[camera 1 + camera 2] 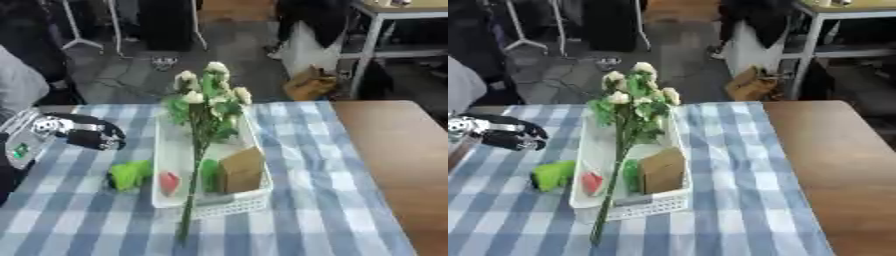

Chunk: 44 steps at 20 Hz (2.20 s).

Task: Pick up objects on the table and place them in the box.

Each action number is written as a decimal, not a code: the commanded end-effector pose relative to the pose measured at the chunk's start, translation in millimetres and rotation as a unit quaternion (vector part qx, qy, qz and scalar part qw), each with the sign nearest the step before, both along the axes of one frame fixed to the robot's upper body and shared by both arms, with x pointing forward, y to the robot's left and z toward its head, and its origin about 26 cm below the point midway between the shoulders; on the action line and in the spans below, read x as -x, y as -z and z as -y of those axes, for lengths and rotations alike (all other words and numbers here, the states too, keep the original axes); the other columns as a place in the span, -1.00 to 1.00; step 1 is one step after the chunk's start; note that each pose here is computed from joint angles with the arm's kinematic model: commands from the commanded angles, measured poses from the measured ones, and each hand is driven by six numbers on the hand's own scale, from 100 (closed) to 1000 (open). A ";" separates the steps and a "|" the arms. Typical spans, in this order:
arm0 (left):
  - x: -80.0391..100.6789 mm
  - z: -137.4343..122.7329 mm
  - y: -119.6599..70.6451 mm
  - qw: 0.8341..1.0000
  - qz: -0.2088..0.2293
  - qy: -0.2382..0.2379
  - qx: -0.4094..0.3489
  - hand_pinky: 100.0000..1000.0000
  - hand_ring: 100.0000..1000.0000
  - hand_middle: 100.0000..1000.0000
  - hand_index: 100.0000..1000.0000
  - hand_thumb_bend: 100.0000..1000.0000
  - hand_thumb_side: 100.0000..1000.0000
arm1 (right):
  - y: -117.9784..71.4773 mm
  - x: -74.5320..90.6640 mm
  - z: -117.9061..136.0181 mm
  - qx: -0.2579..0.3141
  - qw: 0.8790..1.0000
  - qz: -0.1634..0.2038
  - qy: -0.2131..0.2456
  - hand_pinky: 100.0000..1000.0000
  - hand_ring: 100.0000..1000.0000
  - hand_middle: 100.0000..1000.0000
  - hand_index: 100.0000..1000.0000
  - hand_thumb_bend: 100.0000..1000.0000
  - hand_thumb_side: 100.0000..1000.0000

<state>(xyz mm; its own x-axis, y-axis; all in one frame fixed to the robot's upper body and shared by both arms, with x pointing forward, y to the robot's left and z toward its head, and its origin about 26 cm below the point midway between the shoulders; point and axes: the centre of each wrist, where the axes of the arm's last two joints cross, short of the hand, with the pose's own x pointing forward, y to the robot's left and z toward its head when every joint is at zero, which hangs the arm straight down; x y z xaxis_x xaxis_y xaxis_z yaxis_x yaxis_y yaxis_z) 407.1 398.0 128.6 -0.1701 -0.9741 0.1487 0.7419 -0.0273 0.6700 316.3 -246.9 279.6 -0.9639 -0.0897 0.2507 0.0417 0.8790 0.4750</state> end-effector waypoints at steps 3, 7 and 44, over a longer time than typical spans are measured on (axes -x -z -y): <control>-5.1 1.0 -11.6 1.000 0.008 -0.020 -0.017 1.00 1.00 1.00 1.00 -0.44 0.76 | -8.1 3.4 -1.7 0.006 1.000 0.014 -0.007 0.14 0.09 0.02 0.04 -1.00 0.19; -5.9 0.8 7.0 0.999 -0.033 -0.030 -0.029 1.00 1.00 1.00 1.00 -0.27 0.77 | -8.3 3.3 -2.2 0.006 1.000 0.014 -0.008 0.14 0.09 0.02 0.02 -1.00 0.19; 0.5 14.7 98.0 0.989 0.033 -0.090 -0.111 1.00 1.00 1.00 1.00 -0.30 0.52 | -9.8 3.2 -3.3 0.002 1.000 0.016 -0.012 0.14 0.09 0.00 -0.03 -1.00 0.18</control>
<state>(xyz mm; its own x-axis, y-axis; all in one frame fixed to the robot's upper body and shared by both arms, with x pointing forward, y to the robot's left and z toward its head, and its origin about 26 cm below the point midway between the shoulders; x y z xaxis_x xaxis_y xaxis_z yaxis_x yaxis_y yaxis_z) 404.8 378.0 26.5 -0.0027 -0.9983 -0.0585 0.7091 -0.0432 0.7038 316.6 -243.5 280.8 -0.9626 -0.1059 0.2493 0.0264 0.8794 0.4753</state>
